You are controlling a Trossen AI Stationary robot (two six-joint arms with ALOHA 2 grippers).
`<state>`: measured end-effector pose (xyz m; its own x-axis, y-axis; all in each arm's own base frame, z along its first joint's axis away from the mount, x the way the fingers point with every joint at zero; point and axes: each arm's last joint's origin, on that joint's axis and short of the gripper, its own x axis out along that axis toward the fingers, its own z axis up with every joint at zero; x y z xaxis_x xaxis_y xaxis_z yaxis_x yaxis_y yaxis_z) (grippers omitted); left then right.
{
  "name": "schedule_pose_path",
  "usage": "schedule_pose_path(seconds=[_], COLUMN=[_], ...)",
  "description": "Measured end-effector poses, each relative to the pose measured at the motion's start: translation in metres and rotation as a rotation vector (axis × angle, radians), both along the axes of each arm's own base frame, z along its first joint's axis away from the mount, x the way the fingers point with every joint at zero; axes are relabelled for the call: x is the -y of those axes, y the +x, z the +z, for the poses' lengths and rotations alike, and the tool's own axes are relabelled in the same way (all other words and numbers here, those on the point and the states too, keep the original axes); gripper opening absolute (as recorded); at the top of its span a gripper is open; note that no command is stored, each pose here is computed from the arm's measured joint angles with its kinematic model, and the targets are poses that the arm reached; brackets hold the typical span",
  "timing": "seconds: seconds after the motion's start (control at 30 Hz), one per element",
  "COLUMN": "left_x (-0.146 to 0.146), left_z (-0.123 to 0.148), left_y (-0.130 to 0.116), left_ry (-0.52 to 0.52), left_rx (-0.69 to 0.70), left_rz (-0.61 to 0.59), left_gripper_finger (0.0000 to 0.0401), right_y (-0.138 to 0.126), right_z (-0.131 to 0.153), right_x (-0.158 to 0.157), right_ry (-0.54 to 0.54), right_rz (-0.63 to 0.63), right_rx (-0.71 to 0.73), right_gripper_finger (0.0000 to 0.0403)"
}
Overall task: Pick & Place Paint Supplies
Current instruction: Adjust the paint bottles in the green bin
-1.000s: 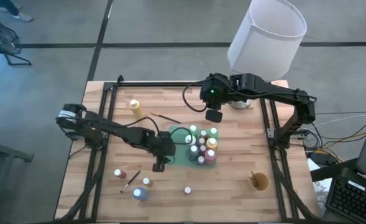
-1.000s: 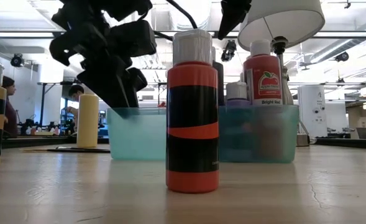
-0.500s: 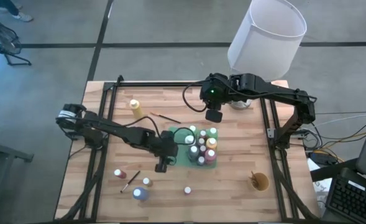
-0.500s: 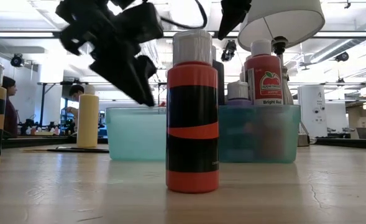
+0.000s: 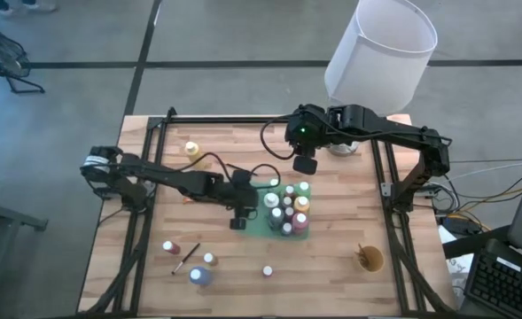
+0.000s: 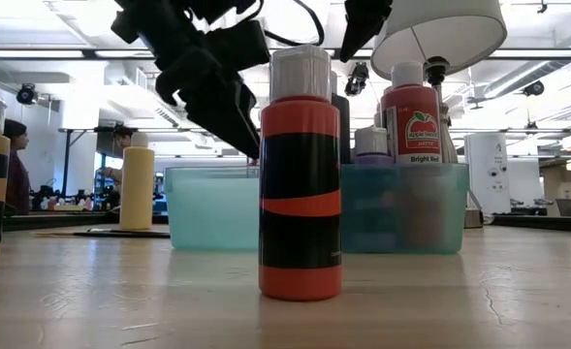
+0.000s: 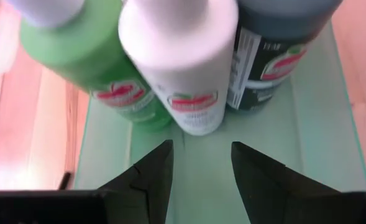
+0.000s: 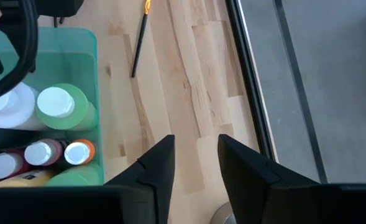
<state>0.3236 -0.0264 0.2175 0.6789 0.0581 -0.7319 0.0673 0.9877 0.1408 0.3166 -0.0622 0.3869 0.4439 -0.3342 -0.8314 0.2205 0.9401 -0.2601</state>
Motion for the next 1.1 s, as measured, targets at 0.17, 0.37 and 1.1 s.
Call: schedule_pose_path(seconds=[0.17,0.37,1.1], left_x=[-0.001,-0.001,-0.015], left_z=[0.003,0.006,0.004], left_y=[0.003,0.006,0.007], left_ry=[0.008,0.018,-0.016], left_rx=[0.043,0.079,0.072], left_rz=[-0.011,-0.023,0.004], left_gripper_finger=[0.0168,0.0168,0.0168], right_y=[0.0,0.0,0.0], right_z=[0.0,0.0,0.0], right_x=[0.0,0.0,0.0], right_ry=[-0.001,-0.001,-0.001], right_rz=[0.002,0.002,0.003], right_rx=[0.0,-0.001,-0.001], right_gripper_finger=[0.0099,0.0075,0.0067])
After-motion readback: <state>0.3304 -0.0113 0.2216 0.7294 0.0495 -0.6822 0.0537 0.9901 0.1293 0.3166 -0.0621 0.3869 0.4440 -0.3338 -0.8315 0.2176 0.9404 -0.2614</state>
